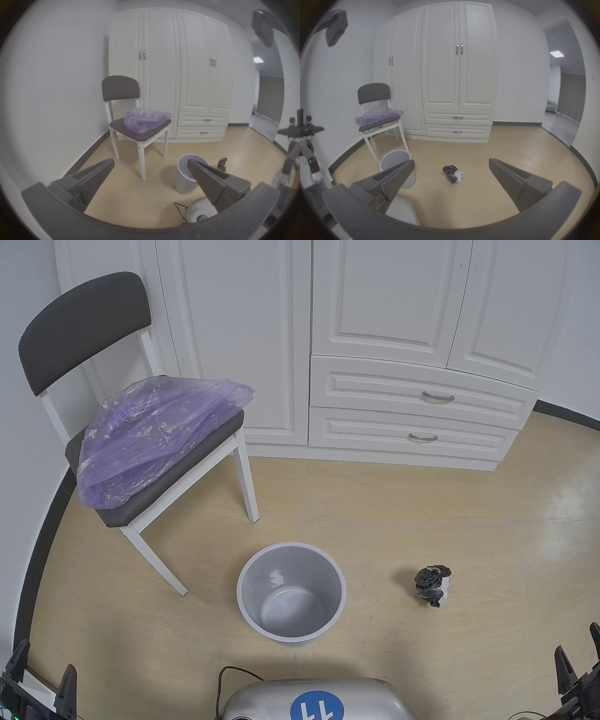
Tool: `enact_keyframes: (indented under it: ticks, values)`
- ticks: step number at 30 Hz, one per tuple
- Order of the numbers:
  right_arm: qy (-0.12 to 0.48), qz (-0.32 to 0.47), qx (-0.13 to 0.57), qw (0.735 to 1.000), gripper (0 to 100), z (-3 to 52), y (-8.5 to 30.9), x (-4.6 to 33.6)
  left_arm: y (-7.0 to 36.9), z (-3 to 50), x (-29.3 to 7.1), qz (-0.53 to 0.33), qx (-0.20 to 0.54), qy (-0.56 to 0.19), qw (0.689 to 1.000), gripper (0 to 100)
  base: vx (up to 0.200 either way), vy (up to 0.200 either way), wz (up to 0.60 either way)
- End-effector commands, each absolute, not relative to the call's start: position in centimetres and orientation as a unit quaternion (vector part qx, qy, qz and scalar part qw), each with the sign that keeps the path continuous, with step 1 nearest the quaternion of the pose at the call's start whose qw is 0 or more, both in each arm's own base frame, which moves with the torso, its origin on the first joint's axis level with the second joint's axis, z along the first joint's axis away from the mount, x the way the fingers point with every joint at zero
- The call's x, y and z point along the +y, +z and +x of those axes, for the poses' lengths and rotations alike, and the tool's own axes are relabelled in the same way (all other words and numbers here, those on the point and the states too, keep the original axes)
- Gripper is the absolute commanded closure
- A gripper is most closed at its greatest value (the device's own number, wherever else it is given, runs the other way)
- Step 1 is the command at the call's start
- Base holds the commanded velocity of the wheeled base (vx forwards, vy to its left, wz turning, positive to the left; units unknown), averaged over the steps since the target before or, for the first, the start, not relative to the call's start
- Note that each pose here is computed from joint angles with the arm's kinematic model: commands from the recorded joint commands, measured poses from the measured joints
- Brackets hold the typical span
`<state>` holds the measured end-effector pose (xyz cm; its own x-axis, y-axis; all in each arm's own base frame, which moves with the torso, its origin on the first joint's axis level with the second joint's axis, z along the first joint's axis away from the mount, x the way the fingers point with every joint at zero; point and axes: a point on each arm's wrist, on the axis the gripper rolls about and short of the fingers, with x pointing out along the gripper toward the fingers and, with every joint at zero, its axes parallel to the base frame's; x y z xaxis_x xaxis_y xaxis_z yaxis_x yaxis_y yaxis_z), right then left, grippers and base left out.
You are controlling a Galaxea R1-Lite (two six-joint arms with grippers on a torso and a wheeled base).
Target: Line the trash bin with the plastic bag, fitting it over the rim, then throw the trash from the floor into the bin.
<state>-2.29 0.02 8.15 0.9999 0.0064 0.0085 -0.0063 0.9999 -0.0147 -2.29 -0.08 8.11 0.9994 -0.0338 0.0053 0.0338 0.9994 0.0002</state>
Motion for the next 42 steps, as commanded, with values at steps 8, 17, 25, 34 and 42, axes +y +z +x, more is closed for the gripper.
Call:
enact_keyframes:
  ticks: [8, 17, 25, 34, 42]
  values:
    - [0.006, -0.018, -0.092, 0.996, 0, -3.1, 10.7, 0.0, 8.2, -2.4, 0.0, 0.033, -0.027, -0.008, 0.999, 0, 0.000, 0.000, 0.00]
    - [0.108, -0.093, -0.157, 0.977, 0, -4.3, 14.9, 0.7, 13.8, -4.7, -0.8, 0.086, -0.154, -0.168, 0.970, 0, 0.000, 0.000, 0.00]
    - [0.107, -0.079, -0.133, 0.982, 0, -2.5, 20.6, 0.6, 18.2, -5.2, -0.7, 0.007, -0.136, -0.175, 0.975, 0, 0.000, 0.000, 0.00]
    - [0.115, -0.013, -0.043, 0.992, 0, 3.3, 24.6, 0.5, 23.0, 0.3, -0.5, -0.028, -0.014, -0.108, 0.994, 0, 0.000, 0.000, 0.00]
    - [0.068, 0.083, 0.005, 0.994, 0, 7.7, 26.3, 0.5, 24.4, 5.8, -0.2, -0.027, 0.068, -0.053, 0.996, 0, 0.000, 0.000, 0.00]
